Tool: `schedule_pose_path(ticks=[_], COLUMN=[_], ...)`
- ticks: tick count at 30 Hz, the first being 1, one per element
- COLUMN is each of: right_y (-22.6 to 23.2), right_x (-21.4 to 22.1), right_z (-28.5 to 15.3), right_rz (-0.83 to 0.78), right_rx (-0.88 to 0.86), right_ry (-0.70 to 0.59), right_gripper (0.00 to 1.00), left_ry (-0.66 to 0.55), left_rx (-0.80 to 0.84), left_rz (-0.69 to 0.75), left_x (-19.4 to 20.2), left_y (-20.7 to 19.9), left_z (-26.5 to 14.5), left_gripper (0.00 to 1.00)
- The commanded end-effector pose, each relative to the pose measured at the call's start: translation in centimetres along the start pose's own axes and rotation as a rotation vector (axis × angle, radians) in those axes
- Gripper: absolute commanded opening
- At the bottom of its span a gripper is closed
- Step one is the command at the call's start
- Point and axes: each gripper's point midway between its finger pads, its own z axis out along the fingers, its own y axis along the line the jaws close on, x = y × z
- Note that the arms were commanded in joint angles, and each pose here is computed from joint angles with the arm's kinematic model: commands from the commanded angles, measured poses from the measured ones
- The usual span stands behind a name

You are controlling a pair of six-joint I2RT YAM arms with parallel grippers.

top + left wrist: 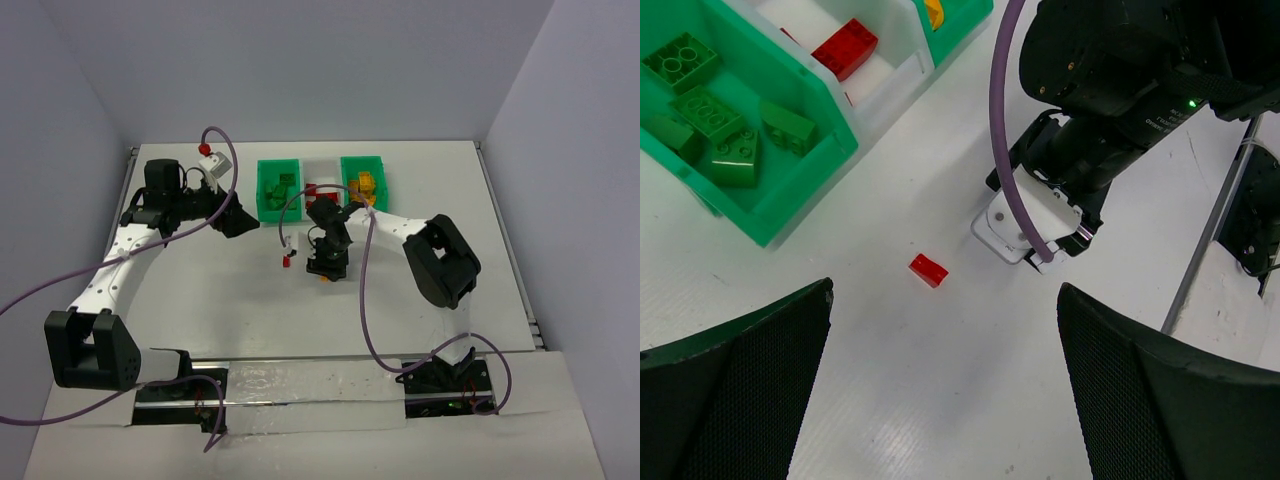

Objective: Sort the legos into containers by color

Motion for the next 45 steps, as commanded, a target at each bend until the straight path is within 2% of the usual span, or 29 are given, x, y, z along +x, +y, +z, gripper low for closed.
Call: schedule_pose_path(ticks=[1,7,12,13,15,20,29,33,34,39,43,45], right_y=[-0.7,-0.7,-0.4,-0.4,-0.3,0.2,0.2,-3.3,-6.1,-13.1,-17.9,-20.3], right_x=[-1.6,-1.5,-1.5,-1.6,-1.6,-1.6,-2.9,-2.3,-1.3,2.3,4.9,6.8], right_z=[0.2,0.4,0.4,0.4,0.4,-0.1,-4.8,-8.5,-10.5,-15.8,-18.5,-18.4], right_rz=[-0.003,-0.016,-0.022,-0.024,-0.027,-0.034,-0.036,0.035,0.087,0.226,0.337,0.417], right_rx=[0.008,0.0,-0.011,-0.009,-0.01,-0.019,0.036,0.133,0.194,0.389,0.541,0.589], right_ry=[-0.042,-0.036,-0.033,-0.034,-0.035,-0.052,-0.135,-0.177,-0.191,-0.202,-0.176,-0.143], right_gripper=[0.54,0.42,0.41,0.38,0.25,0.15,0.11,0.11,0.11,0.11,0.12,0.12], left_ry=[-0.04,-0.042,-0.042,-0.041,-0.042,-0.04,-0.04,-0.043,-0.043,-0.046,-0.045,-0.048], left_rx=[-0.003,-0.008,-0.008,-0.007,-0.008,-0.013,-0.014,-0.019,-0.02,-0.055,-0.087,-0.096], left_rz=[0.065,0.065,0.065,0.063,0.066,0.068,0.069,0.072,0.07,0.059,0.029,0.019], left_x=[-1.3,-1.4,-1.4,-1.4,-1.4,-1.3,-1.5,-1.7,-1.7,-1.9,-1.6,-1.5], left_y=[-0.3,-0.1,0.0,0.0,0.0,0.0,0.1,0.1,0.2,1.0,1.8,2.1], left_z=[-0.3,-0.2,-0.2,-0.2,-0.2,-0.2,-0.2,-0.3,-0.2,-0.1,0.2,0.4], left_gripper=[0.98,0.98,0.98,0.98,0.98,0.98,0.98,0.98,0.98,0.97,0.96,0.95])
